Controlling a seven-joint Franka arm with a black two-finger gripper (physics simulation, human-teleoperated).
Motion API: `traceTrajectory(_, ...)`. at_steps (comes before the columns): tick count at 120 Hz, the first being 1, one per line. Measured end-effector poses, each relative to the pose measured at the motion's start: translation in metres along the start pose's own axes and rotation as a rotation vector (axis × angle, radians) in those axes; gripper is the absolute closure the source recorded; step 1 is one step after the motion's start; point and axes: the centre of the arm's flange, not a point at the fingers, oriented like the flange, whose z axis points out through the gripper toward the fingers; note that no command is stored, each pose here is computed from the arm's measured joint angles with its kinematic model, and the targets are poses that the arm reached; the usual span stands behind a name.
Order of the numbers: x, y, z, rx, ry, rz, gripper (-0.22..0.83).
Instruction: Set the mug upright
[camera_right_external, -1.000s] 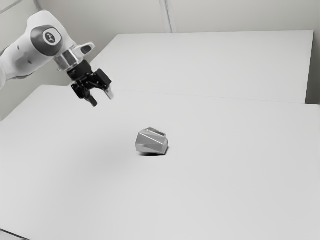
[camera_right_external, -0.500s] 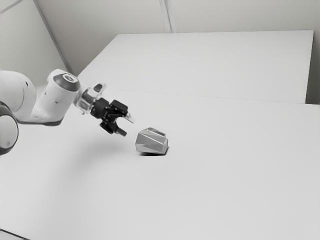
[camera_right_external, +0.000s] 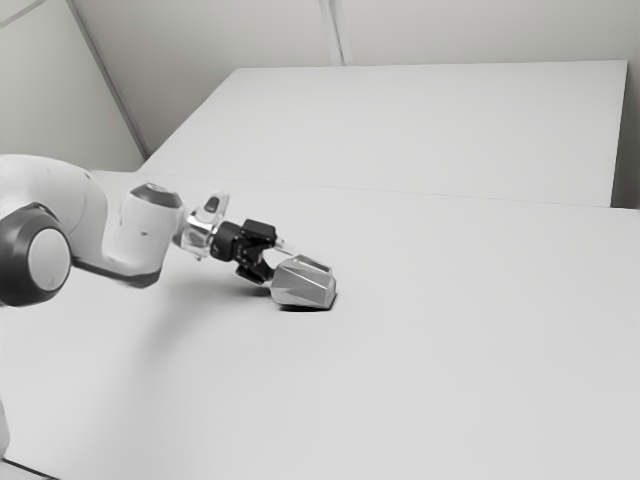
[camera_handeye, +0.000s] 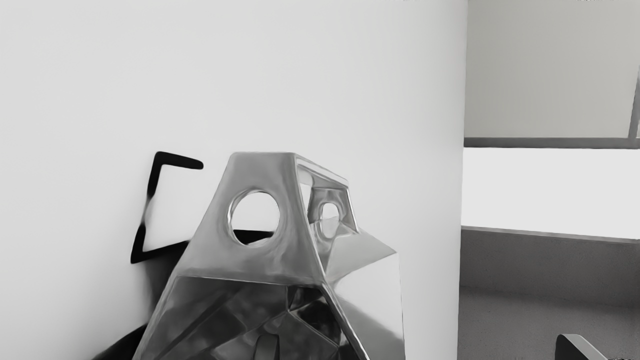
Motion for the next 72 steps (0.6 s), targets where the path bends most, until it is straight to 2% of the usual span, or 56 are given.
traceTrajectory(12, 0.000, 0.001, 0.012, -0.041, -0.002, 0.019, 0.01)
traceTrajectory(17, 0.000, 0.001, 0.015, -0.051, -0.002, 0.028, 0.09)
traceTrajectory(31, 0.000, 0.001, 0.015, -0.065, 0.004, 0.055, 0.41)
traceTrajectory(43, 0.000, 0.002, 0.012, -0.071, 0.011, 0.083, 0.58)
traceTrajectory(57, 0.001, 0.004, 0.011, -0.075, 0.013, 0.113, 0.68)
traceTrajectory(72, 0.000, 0.006, 0.010, -0.080, 0.013, 0.138, 0.73)
